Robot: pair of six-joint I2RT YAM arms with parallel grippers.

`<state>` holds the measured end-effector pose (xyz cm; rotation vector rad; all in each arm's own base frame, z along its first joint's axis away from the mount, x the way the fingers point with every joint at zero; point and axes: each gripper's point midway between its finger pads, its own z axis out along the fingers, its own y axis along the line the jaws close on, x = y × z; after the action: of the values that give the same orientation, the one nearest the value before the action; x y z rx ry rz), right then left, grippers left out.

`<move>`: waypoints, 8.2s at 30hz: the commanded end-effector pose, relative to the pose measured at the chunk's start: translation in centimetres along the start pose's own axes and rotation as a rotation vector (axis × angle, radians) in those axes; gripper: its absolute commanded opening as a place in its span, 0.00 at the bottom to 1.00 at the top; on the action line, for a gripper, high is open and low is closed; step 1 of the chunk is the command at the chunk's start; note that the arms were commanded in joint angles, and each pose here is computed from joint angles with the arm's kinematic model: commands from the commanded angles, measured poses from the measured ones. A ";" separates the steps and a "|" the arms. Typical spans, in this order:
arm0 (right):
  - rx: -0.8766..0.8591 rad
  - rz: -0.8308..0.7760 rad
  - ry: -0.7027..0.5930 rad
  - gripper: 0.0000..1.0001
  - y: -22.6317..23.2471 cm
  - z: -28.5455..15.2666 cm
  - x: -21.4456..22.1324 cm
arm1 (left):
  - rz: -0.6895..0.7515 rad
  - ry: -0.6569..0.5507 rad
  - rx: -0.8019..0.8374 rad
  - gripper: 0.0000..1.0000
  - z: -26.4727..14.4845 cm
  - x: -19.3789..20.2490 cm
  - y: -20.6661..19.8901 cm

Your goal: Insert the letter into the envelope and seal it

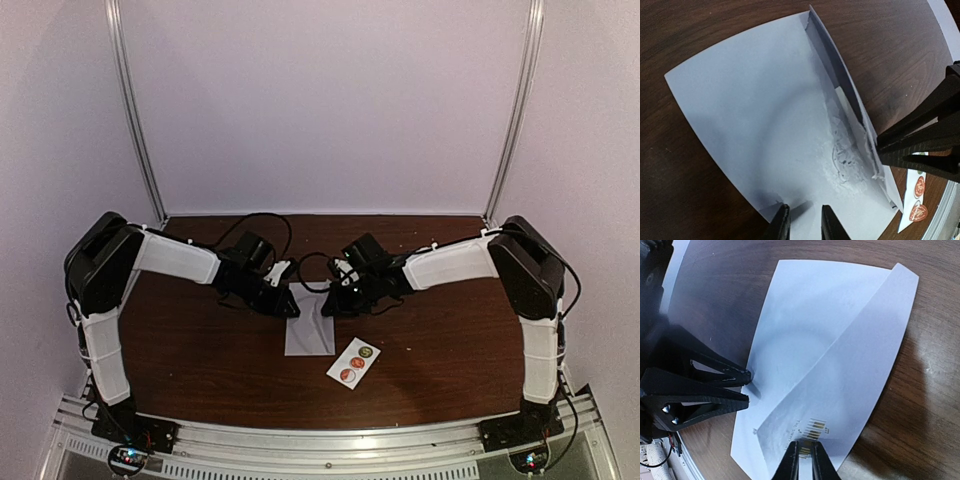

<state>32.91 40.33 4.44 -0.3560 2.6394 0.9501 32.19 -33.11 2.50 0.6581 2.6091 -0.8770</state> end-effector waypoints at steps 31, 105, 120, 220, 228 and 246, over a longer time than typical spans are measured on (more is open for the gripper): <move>0.014 0.039 0.054 0.07 -0.9 2.3 2.3 | 0.075 -0.075 0.091 0.16 2.1 -3.4 -4.3; 0.303 0.160 0.137 0.12 1.1 -4.9 14.6 | 0.027 0.069 0.003 0.14 3.1 2.4 -1.2; 0.212 0.161 0.048 0.00 3.6 -6.3 12.4 | 0.061 0.024 -0.009 0.14 2.0 0.8 -1.8; 0.213 0.057 -0.265 0.00 -2.6 -15.1 1.6 | 0.080 -0.031 0.036 0.00 1.0 -1.8 -6.8; 0.179 0.037 -0.252 0.00 -1.9 -14.9 1.7 | 0.295 0.107 0.083 0.00 -0.2 1.1 -7.5; 0.129 0.030 -0.245 0.00 -1.1 -14.4 1.6 | 0.301 -0.140 -0.024 0.20 -4.4 -0.4 -12.3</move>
<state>28.65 29.85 13.63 -0.1522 2.4895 0.7540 26.86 -38.58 12.47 0.9701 2.3061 -0.6968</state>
